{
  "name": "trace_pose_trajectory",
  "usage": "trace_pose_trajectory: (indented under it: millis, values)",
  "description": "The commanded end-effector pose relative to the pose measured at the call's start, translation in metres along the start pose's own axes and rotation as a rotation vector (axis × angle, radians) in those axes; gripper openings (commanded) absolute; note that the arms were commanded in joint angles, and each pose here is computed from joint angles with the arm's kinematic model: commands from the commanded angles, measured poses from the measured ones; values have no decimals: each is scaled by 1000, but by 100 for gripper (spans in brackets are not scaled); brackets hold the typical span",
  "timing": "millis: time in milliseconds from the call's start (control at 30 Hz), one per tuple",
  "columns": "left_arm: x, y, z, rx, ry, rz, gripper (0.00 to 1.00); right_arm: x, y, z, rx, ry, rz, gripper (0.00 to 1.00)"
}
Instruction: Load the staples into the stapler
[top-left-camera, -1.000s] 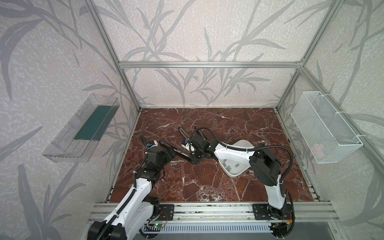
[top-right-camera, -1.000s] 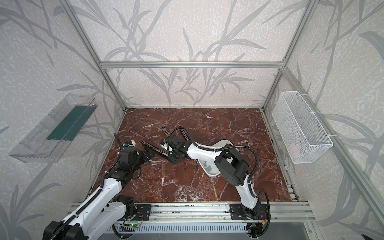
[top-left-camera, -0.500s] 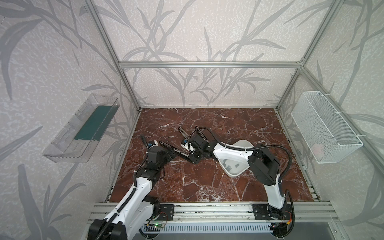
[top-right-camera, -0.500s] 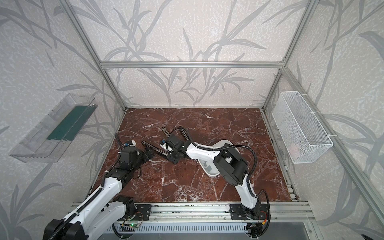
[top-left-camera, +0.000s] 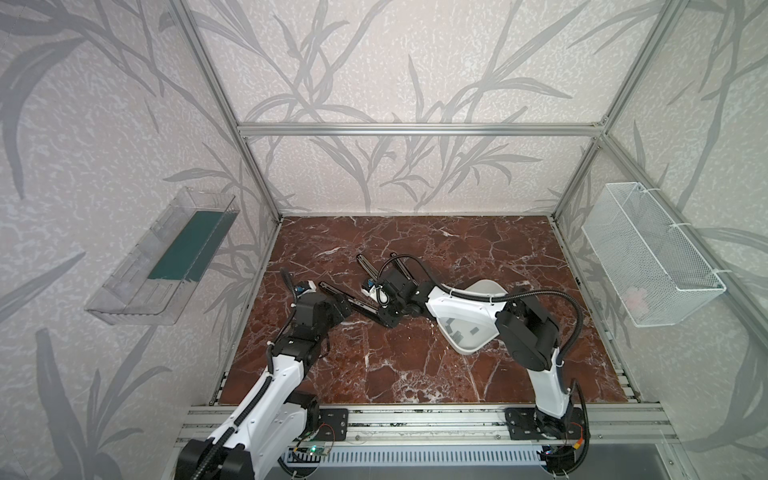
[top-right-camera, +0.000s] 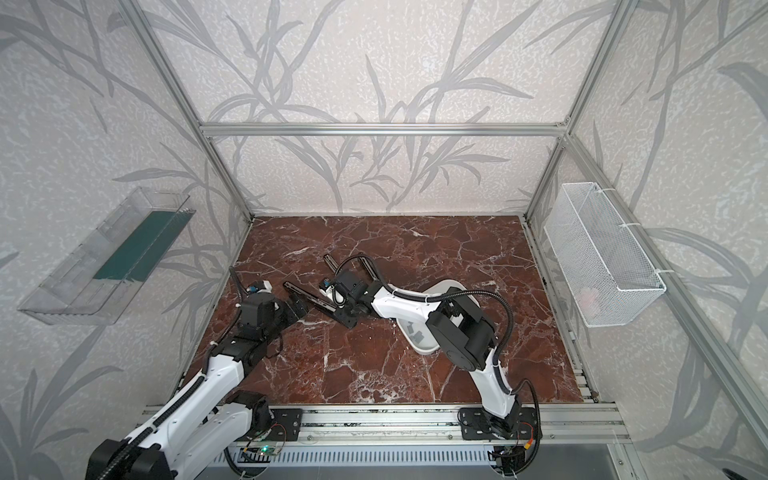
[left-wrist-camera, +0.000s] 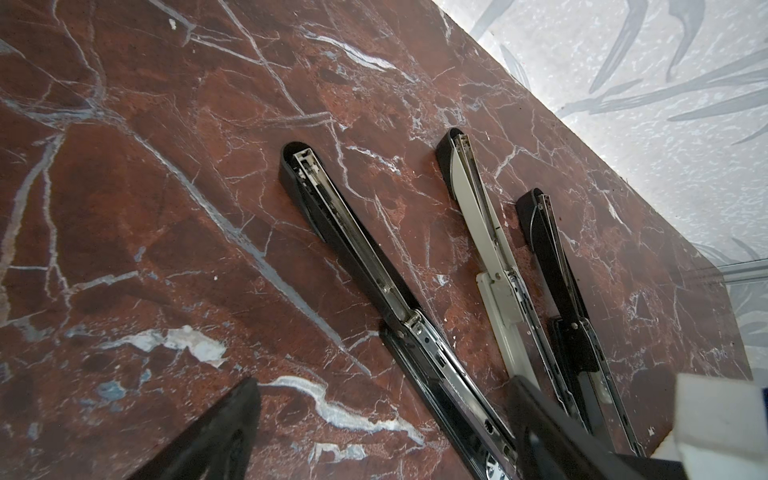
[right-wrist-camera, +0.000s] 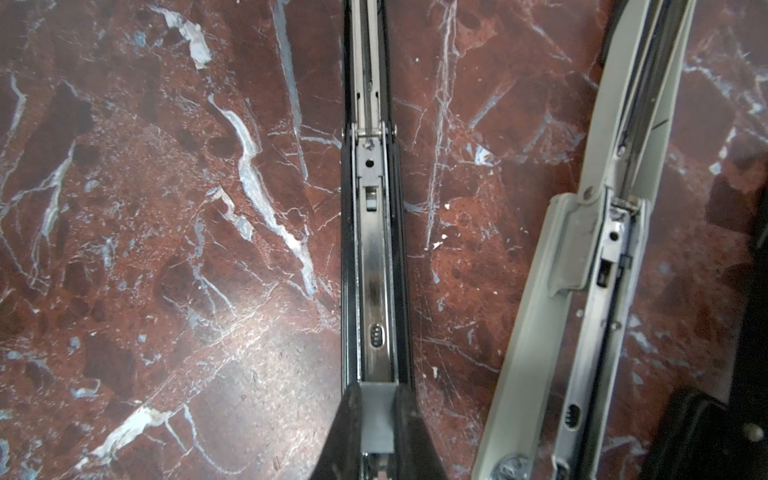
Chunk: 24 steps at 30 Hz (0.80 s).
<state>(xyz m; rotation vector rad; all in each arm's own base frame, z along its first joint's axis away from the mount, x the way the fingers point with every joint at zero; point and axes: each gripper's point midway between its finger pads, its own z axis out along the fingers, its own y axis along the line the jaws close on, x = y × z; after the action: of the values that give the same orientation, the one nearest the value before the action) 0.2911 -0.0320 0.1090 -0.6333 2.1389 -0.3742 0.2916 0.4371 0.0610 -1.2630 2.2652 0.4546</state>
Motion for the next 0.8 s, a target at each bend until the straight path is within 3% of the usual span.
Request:
trace_pose_trajectory:
  millis: [0,567,767]
  values:
    - [-1,3,-1,-7,-13,-13,93,21,2,13,-21,78,-13,3]
    - [-3,5,-8,-3,-31,-10,93,40,0,2,-1,150,-26,1]
    - [-3,4,-10,1,-30,-11,93,12,3,-17,-11,75,-22,1]
